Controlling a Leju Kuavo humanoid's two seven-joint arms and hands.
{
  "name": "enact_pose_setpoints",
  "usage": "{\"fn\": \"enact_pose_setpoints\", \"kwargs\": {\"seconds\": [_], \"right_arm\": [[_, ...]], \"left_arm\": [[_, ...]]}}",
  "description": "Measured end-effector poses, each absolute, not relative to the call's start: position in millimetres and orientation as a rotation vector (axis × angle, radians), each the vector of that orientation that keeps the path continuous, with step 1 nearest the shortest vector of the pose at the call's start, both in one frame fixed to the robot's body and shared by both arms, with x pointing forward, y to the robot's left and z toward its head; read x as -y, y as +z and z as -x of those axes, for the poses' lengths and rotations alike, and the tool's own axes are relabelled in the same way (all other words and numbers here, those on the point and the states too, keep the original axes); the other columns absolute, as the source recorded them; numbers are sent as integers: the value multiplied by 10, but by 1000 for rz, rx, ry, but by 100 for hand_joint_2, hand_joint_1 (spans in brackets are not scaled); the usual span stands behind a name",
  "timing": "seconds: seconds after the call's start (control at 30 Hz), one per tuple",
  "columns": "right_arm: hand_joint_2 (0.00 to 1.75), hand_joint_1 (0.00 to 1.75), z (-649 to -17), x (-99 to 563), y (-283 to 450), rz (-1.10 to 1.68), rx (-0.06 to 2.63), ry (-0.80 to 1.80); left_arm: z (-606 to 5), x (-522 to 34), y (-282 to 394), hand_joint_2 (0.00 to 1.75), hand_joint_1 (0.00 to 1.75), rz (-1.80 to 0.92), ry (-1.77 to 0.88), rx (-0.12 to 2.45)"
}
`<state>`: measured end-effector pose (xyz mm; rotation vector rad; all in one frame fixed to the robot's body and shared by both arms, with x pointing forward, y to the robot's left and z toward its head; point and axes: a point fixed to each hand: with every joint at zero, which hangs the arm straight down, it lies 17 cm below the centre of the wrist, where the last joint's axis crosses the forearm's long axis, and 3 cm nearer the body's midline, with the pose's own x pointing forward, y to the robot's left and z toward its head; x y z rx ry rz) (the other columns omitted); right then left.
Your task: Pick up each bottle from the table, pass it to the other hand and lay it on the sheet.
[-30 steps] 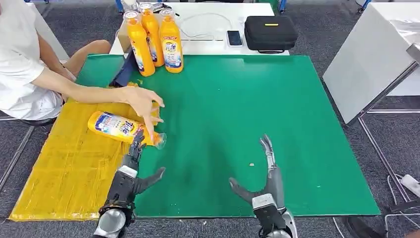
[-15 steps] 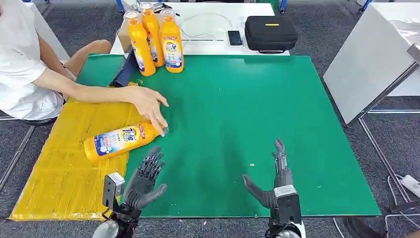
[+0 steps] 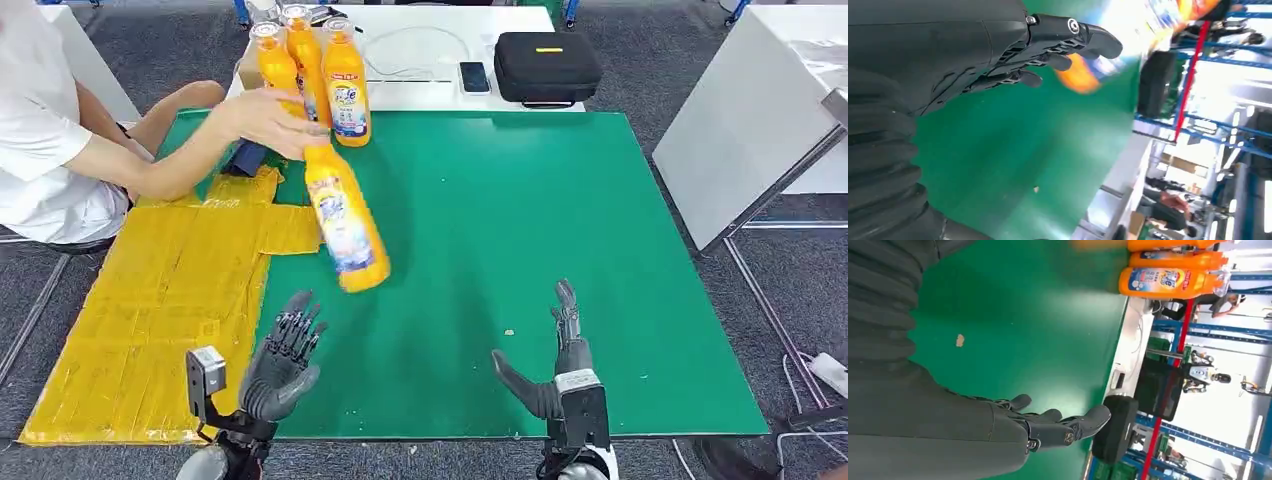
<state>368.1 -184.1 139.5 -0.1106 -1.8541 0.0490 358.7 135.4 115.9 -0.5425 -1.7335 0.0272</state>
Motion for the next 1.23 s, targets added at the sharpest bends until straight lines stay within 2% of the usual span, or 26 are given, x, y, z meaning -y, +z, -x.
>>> {"fn": "enact_pose_setpoints", "kwargs": {"seconds": [0.4,1.23], "right_arm": [[175,0,-3644,1610,1425,59,1866,110],[175,0,-3640,1560,1467,124,1884,143]], "left_arm": [[-3669,-1590,1603,175,0,295,0,1921],[-3686,-1481,1563,175,0,26,-175,1959]]}}
